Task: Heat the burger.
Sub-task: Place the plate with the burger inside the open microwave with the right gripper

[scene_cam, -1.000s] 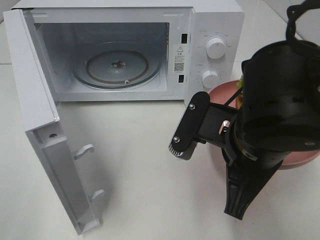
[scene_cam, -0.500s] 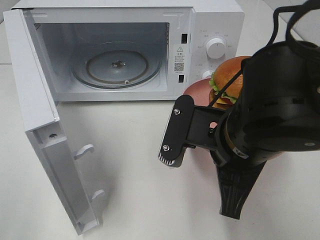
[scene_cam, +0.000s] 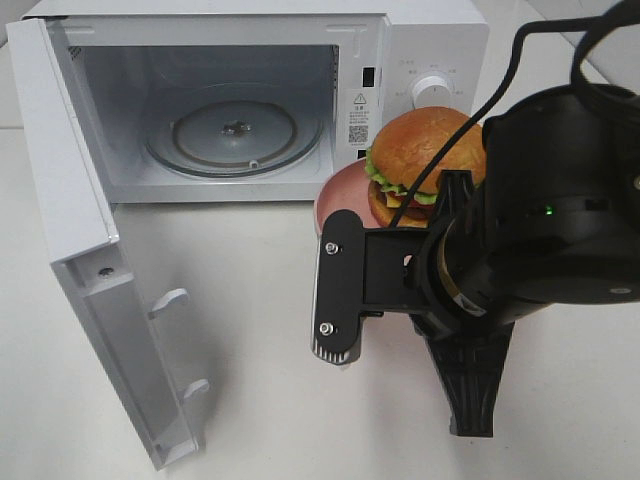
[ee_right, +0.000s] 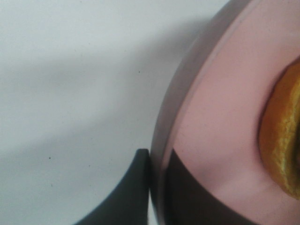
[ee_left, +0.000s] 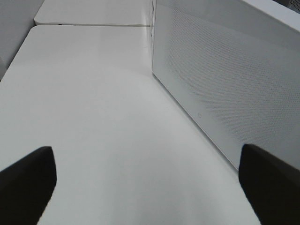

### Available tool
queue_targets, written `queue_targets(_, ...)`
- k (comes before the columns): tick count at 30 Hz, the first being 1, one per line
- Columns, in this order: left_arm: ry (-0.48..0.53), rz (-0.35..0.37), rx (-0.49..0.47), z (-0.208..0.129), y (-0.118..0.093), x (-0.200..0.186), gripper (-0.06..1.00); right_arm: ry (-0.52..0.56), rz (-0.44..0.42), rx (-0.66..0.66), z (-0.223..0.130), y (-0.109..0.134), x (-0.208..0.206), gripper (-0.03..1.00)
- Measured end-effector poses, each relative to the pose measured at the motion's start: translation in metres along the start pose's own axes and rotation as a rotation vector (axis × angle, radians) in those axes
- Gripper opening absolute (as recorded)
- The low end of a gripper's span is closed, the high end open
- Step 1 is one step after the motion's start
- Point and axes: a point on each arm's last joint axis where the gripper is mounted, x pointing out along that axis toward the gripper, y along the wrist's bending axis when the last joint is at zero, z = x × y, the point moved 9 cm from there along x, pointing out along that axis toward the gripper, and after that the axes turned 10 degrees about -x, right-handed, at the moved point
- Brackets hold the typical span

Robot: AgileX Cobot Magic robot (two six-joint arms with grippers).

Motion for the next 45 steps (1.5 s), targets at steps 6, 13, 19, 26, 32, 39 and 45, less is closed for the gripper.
queue_targets(6,0.0,0.0,0.0,0.0,0.0,0.0,0.98,-0.057,-0.022,-0.129,0.011,-0.003,0.0,0.05)
queue_targets(13,0.0,0.0,0.0,0.0,0.0,0.0,0.98,-0.092,-0.037,-0.213,0.017,-0.005,-0.001,0.05)
queue_targets(19,0.0,0.0,0.0,0.0,0.0,0.0,0.98,-0.127,-0.056,-0.288,0.024,-0.007,-0.002,0.05)
queue_targets(26,0.0,0.0,0.0,0.0,0.0,0.0,0.98,-0.179,-0.08,-0.335,0.034,-0.008,-0.003,0.05)
queue_targets(32,0.0,0.0,0.0,0.0,0.0,0.0,0.98,-0.228,-0.107,-0.394,0.043,-0.011,-0.005,0.05)
queue_targets(39,0.0,0.0,0.0,0.0,0.0,0.0,0.98,-0.26,-0.114,-0.429,0.042,-0.018,-0.001,0.05)
queue_targets(45,0.0,0.0,0.0,0.0,0.0,0.0,0.98,-0.292,-0.09,-0.467,0.038,-0.021,0.003,0.05)
